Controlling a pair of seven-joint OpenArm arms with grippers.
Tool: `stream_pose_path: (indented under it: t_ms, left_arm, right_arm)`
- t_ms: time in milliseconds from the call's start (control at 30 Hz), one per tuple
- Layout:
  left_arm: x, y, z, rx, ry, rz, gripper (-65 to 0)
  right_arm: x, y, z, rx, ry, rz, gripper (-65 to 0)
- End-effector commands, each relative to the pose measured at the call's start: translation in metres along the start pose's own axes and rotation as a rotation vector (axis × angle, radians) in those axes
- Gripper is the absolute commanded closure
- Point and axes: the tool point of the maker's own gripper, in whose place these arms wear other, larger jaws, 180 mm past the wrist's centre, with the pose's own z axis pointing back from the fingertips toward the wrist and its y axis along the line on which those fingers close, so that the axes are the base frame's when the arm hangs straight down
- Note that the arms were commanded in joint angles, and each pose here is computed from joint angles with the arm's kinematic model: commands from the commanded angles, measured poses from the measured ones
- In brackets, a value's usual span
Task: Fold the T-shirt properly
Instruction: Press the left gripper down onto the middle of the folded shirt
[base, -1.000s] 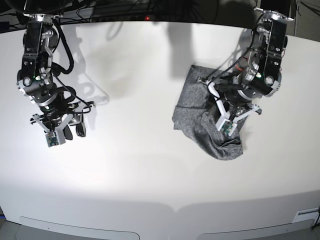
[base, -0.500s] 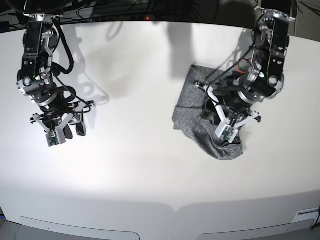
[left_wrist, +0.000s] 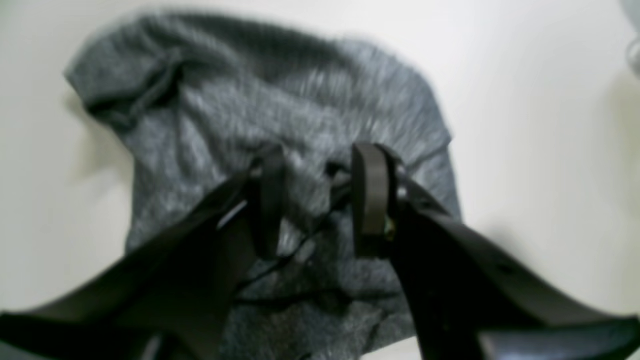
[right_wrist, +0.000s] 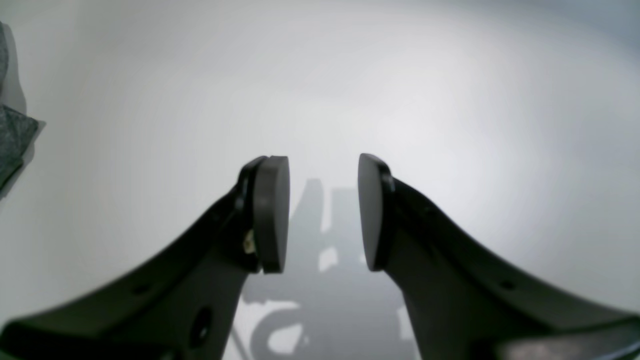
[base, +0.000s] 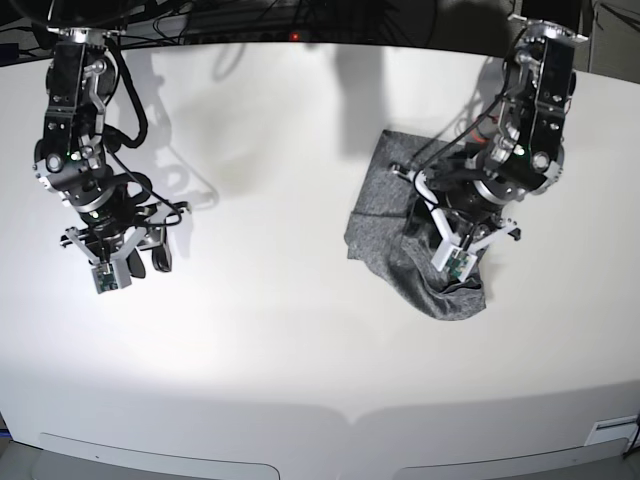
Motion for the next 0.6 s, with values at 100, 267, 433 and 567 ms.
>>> stream_pose_path:
  t_ms: [100, 267, 433, 567]
  left_arm:
    - [0.016, 0.003, 0.002, 0.002, -0.054, -0.007, -22.2]
    - [0.016, 0.003, 0.002, 0.005, -0.053, -0.010, -9.7]
    - [0.012, 0.012, 0.002, 0.057, -0.031, -0.064, 0.0]
    - [0.008, 0.030, 0.005, 0.147, 0.006, -0.058, 0.0]
  right_arm:
    - [0.019, -0.005, 0.002, -0.009, -0.057, 0.012, -23.1]
    - [0.019, -0.005, 0.002, -0.009, -0.058, 0.012, -23.1]
    - [0.019, -0.005, 0.002, -0.009, -0.058, 0.012, -23.1]
    - [0.019, -0.006, 0.002, -0.009, -0.057, 0.012, -23.1]
